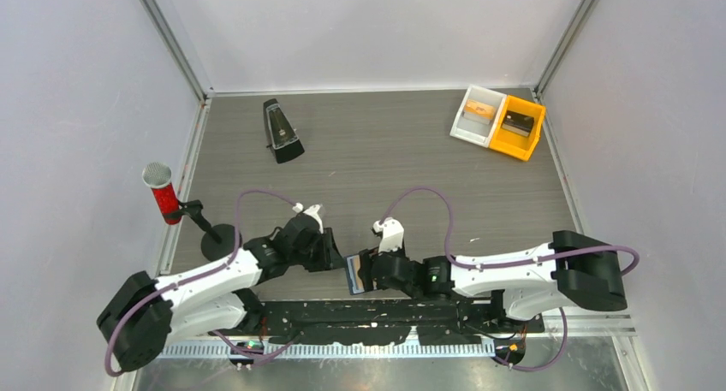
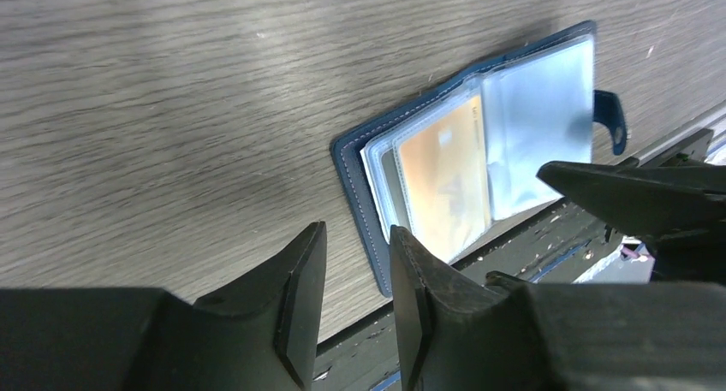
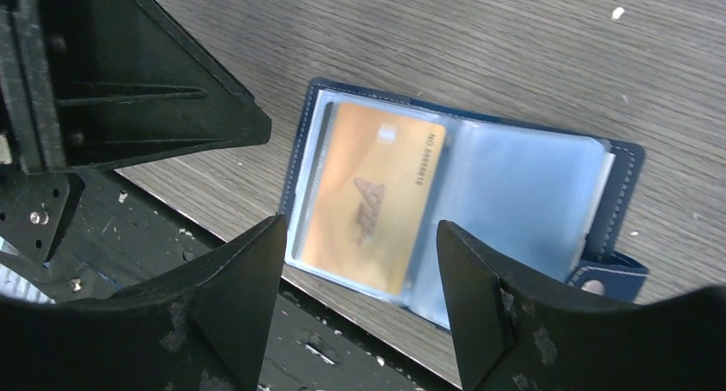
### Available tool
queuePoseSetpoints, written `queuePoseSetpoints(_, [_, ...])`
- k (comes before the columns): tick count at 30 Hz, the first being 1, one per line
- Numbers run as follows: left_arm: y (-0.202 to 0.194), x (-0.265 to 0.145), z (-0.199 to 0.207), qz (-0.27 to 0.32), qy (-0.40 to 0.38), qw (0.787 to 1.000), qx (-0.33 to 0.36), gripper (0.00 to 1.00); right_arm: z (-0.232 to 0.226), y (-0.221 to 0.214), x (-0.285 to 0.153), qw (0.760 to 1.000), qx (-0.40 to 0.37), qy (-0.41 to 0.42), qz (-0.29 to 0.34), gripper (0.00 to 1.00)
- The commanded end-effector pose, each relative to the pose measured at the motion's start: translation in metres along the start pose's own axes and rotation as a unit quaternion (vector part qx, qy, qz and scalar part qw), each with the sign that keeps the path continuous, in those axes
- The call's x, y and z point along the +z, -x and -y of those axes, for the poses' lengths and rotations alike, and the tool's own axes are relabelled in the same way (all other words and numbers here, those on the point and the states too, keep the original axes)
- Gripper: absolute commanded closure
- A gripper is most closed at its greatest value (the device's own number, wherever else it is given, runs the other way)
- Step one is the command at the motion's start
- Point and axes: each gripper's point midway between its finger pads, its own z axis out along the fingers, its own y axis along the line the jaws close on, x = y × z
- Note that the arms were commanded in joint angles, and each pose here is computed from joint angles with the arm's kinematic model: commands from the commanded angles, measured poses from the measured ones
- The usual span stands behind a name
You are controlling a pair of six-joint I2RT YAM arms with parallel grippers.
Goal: Take the credit cards out of the card holder
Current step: Remove the credit card from the card holder.
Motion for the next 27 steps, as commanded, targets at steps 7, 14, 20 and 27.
queuePoseSetpoints(7, [0.021, -0.032, -0.011, 0.095, 0.011, 0.995, -0.006, 0.60, -0.011, 0.008, 0.016, 0.998, 0.009, -0.066, -0.007, 0.24])
queuePoseSetpoints(14, [0.024, -0.045, -0.015, 0.119, 0.008, 0.993, -0.005, 0.59, -0.011, 0.000, 0.027, 0.995, -0.005, -0.097, -0.027, 0.20])
queuePoseSetpoints(20, [0.022, -0.047, -0.014, 0.117, 0.002, 0.993, -0.003, 0.59, -0.004, -0.011, 0.035, 0.992, -0.017, -0.121, -0.043, 0.19])
queuePoseSetpoints(27, [0.021, -0.046, -0.014, 0.117, -0.002, 0.993, -0.004, 0.59, -0.001, -0.017, 0.037, 0.991, -0.018, -0.121, -0.047, 0.28])
